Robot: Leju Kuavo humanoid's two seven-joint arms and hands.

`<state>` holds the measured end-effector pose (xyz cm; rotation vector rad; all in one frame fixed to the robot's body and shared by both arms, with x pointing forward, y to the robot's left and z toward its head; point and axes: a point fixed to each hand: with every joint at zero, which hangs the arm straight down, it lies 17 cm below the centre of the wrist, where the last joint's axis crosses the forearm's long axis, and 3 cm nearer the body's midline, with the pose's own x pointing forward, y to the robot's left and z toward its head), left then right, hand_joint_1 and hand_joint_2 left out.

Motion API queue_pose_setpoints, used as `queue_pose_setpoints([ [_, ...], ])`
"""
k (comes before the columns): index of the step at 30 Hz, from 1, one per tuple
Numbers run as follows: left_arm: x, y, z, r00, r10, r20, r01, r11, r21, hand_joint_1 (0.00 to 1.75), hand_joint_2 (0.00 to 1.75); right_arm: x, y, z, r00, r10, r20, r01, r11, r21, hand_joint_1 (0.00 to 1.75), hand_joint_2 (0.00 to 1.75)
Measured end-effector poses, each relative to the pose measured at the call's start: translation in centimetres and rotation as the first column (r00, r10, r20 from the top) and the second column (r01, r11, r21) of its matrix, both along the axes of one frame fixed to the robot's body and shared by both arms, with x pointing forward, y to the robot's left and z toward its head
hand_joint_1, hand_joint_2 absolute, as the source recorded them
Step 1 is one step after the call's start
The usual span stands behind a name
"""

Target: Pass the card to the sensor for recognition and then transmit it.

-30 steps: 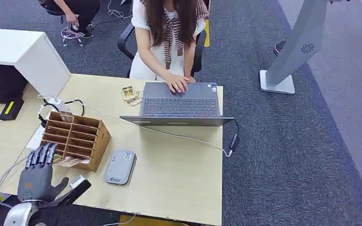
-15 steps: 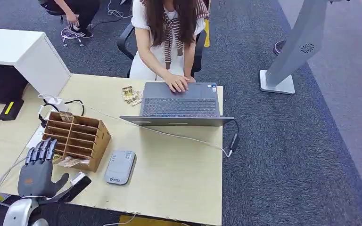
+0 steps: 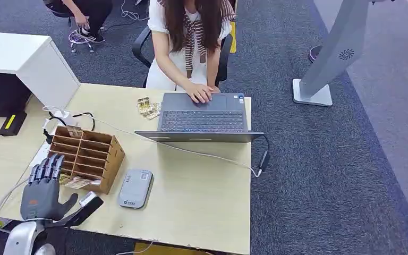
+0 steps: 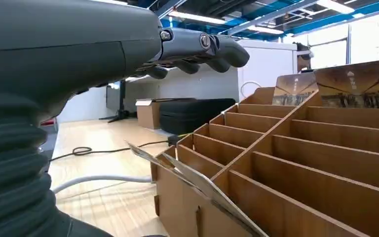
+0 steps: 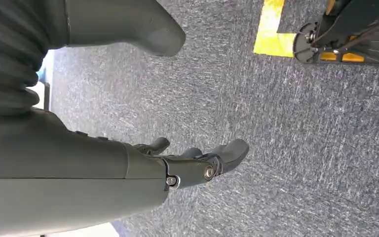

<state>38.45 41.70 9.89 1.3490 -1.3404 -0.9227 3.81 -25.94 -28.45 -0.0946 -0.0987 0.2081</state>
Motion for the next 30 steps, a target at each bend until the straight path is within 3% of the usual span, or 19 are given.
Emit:
queue_pose_setpoints([
  [14,0.4,0.0,-0.8,1.000,0.003,-0.020,-0.003,1.000,0.001,0.00,1.75,0.3,0.0,0.0,1.000,0.009,0.006,-0.009,1.000,0.001,0.00,1.75],
  [15,0.4,0.0,-0.9,1.000,0.005,-0.021,-0.005,1.000,0.000,1.75,1.75,0.3,0.0,0.0,1.000,0.010,0.006,-0.010,1.000,0.001,0.00,1.75],
  [30,0.4,-0.2,-1.1,1.000,-0.009,-0.018,0.009,1.000,-0.010,1.75,1.75,0.3,0.1,0.0,1.000,0.023,0.006,-0.023,1.000,0.004,0.00,1.75],
])
